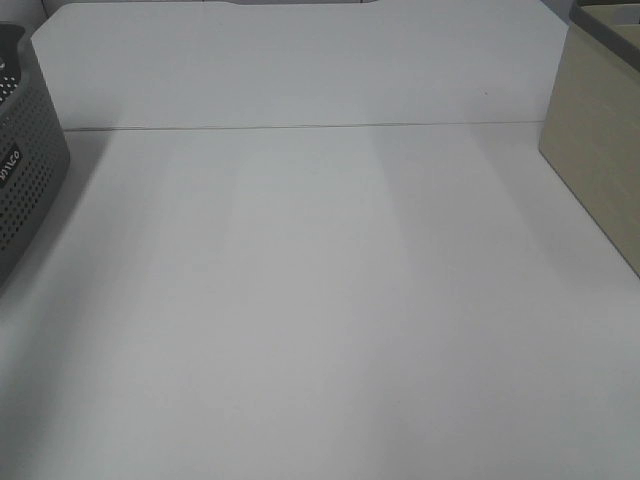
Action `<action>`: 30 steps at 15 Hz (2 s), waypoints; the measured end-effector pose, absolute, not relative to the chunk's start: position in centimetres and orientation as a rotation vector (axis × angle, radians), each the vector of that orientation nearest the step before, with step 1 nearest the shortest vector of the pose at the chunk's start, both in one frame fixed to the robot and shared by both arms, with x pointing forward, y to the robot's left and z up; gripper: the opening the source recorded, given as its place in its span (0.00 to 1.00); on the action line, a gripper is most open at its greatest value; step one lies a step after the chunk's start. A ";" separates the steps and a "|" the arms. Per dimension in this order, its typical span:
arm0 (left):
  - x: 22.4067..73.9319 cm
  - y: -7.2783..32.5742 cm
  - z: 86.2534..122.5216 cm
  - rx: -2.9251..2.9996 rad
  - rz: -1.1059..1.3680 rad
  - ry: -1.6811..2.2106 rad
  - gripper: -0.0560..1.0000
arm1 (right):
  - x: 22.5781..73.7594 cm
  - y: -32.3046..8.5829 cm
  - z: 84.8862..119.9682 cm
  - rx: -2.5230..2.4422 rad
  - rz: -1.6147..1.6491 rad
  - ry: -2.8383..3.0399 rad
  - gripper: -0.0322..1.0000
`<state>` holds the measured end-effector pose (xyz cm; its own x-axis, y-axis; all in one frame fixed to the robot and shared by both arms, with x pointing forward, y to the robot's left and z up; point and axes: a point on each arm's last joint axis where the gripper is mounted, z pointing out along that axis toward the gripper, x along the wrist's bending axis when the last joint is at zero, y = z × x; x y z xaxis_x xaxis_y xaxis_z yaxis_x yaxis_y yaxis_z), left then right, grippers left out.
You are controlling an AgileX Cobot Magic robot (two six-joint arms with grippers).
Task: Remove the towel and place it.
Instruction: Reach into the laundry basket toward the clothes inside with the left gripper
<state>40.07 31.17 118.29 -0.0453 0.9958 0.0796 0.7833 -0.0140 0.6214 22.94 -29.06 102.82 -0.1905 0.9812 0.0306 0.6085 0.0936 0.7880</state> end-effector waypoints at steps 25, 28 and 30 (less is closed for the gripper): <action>59.3 48.7 106.2 1.517 0.442 2.564 0.99 | 22.9 -29.1 102.8 1.556 0.936 1.858 0.80; 60.4 49.2 105.1 1.502 0.493 2.531 0.99 | 22.9 -29.1 102.8 1.556 0.936 1.858 0.80; 61.3 49.6 103.9 1.496 0.508 2.518 0.99 | 22.9 -29.1 102.8 1.556 0.936 1.858 0.80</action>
